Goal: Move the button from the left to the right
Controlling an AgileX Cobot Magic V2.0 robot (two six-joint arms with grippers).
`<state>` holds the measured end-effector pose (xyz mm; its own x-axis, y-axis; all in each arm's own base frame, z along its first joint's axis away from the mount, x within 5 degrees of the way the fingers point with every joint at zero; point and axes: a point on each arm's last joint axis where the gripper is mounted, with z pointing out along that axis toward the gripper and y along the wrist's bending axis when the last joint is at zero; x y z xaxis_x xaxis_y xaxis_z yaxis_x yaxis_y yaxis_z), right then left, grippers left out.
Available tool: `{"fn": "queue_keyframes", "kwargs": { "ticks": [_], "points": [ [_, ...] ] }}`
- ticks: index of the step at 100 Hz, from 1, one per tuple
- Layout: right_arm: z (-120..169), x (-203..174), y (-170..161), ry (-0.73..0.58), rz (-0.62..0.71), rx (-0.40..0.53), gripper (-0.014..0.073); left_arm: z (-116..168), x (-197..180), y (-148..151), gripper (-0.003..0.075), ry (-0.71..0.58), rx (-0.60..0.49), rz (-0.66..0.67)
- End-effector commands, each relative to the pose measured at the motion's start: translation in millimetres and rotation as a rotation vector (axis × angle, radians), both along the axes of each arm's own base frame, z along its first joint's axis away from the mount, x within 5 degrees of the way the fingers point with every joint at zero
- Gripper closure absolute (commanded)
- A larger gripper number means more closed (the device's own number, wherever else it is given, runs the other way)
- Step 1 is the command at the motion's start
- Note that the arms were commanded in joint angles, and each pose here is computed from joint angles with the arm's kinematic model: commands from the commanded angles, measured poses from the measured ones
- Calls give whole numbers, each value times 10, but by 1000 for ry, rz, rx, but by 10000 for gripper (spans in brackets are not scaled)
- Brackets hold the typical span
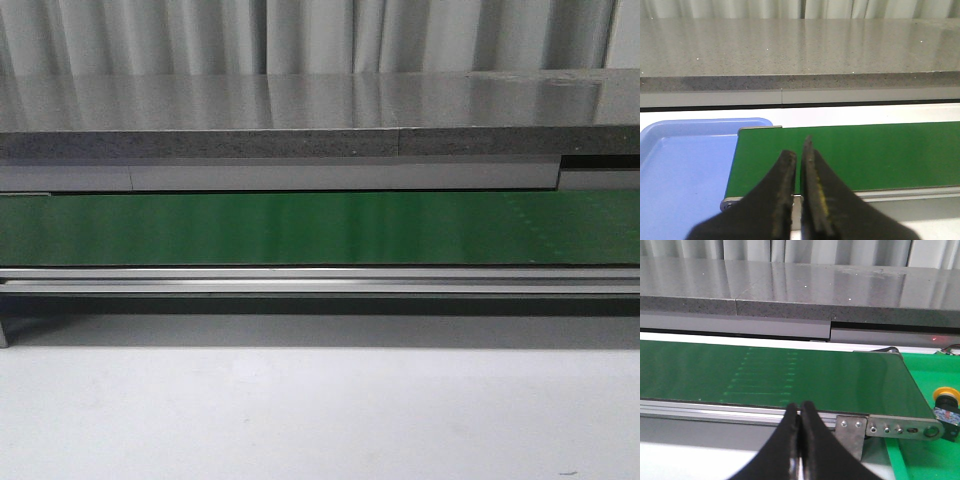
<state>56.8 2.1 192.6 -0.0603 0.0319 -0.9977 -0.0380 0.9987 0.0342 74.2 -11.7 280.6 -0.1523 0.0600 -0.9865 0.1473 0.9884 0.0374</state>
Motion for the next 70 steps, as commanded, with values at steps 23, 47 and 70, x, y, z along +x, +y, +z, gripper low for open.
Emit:
{"fn": "queue_keyframes", "kwargs": {
  "ticks": [23, 47, 70],
  "points": [
    [83, -13, 3, -101, 5, 6, 663, 154, 12, 8, 715, -95, -26, 11],
    [83, -13, 3, -101, 5, 6, 663, 154, 12, 8, 715, -95, -26, 11],
    [83, -13, 3, -101, 5, 6, 663, 154, 12, 8, 715, -95, -26, 11]
  ]
}}
